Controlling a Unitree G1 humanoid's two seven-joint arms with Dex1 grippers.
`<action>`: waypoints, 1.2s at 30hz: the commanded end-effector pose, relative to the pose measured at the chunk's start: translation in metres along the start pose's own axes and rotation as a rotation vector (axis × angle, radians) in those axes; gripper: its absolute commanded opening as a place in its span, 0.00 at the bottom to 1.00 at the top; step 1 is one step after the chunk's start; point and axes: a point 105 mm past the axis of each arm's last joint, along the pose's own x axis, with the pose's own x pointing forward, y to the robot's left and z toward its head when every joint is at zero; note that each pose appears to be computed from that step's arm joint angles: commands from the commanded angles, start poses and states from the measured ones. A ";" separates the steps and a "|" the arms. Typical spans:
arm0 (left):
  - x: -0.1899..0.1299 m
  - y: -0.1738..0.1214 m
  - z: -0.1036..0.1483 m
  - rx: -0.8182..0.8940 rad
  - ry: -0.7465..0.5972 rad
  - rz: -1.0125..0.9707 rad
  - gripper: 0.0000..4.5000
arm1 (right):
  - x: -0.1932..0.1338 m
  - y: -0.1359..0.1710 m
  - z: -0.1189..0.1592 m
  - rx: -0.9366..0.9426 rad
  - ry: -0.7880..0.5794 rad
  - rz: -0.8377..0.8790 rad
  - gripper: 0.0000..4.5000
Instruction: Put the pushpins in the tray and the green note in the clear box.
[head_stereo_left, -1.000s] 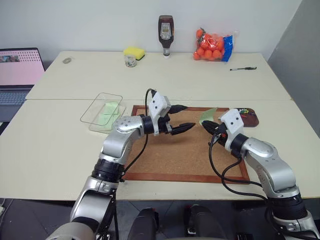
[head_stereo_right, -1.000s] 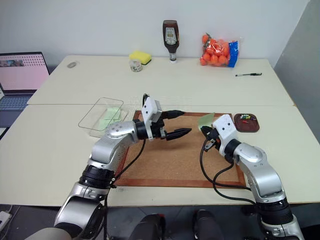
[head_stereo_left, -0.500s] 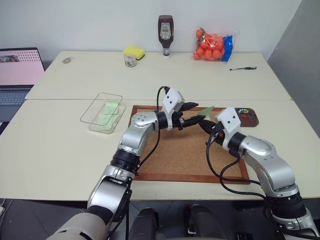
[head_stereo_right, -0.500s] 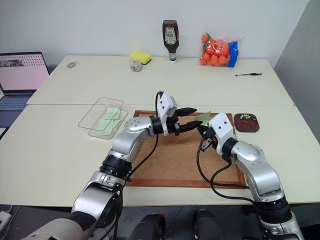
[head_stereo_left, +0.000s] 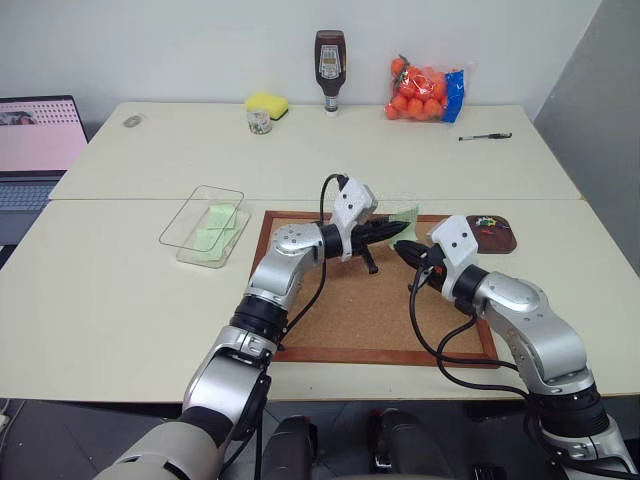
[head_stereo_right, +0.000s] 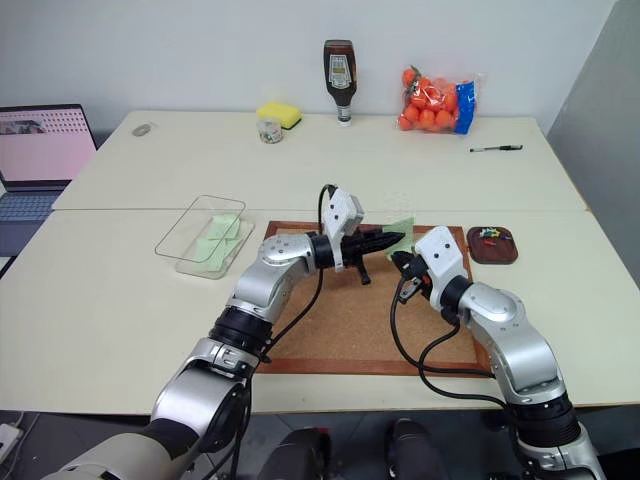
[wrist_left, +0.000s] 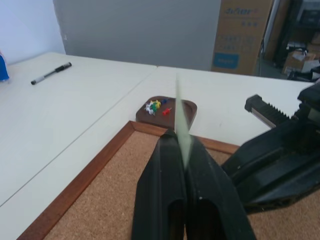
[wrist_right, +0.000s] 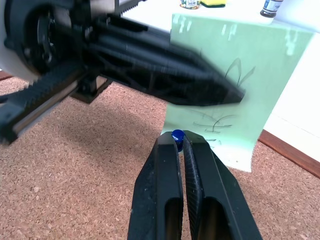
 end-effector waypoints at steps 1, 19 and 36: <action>0.001 0.004 0.000 0.002 0.030 0.016 0.01 | -0.002 0.000 0.025 -0.084 -0.085 -0.002 0.00; -0.007 0.016 -0.013 0.033 0.081 0.135 0.01 | -0.023 -0.009 0.054 -0.104 -0.241 -0.114 0.00; -0.030 0.025 0.013 -0.009 -0.002 0.266 0.01 | -0.064 -0.133 -0.031 0.025 0.067 -0.609 0.00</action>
